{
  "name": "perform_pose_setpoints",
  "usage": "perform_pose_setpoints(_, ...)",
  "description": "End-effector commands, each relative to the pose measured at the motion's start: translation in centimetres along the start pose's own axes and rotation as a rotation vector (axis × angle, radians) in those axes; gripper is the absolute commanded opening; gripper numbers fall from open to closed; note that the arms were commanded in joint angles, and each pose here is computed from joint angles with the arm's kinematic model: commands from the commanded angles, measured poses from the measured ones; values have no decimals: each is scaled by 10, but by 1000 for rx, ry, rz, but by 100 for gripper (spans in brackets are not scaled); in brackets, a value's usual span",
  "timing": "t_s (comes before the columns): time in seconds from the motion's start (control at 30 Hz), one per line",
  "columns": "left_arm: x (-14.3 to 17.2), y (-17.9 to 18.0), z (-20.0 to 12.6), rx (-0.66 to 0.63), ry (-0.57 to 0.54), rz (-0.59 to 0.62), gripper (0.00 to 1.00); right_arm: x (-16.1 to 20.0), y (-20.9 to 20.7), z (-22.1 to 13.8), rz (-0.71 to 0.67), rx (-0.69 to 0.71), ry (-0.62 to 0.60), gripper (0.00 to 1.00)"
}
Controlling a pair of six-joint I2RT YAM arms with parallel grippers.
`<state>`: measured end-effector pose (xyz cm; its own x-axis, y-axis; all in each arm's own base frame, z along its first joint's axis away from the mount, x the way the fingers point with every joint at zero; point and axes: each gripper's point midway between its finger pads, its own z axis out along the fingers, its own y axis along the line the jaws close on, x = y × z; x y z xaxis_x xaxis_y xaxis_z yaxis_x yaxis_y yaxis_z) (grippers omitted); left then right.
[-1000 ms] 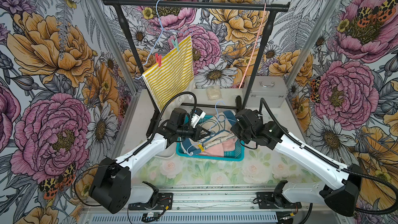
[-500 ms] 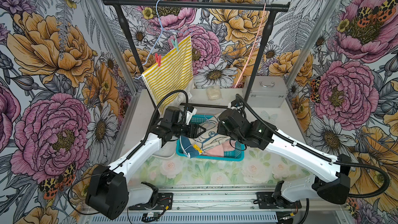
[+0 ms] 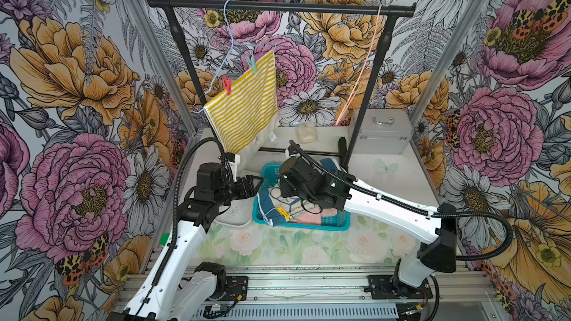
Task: Remove the clothespins securing towels to the hanger
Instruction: Place the clothespin in the storage box.
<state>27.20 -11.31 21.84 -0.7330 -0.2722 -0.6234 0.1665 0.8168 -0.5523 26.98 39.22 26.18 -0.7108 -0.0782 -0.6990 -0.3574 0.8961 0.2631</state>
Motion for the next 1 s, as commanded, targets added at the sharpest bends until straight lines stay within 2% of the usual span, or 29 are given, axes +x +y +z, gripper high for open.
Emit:
perform_pose_setpoints(0.0, 8, 32, -9, -155, -15, -96, 72, -12, 40, 9, -85, -109, -9, 0)
perform_pose_setpoints(0.2, 11, 78, -26, -372, -63, -210, 73, -10, 73, 46, -138, -164, 30, 0)
perform_pose_setpoints(0.33, 10, 100, -32, -441, -93, -302, 74, -8, 82, 70, -163, -171, 46, 0)
perform_pose_setpoints(0.53, 13, 130, -35, -465, -112, -466, 75, -7, 87, 108, -197, -184, 70, 1)
perform_pose_setpoints(0.7, 21, 153, -38, -430, -160, -646, 75, 1, 84, 140, -214, -174, 95, 1)
perform_pose_setpoints(0.97, 24, 164, -36, -415, -203, -712, 76, 15, 75, 181, -231, -146, 127, 3)
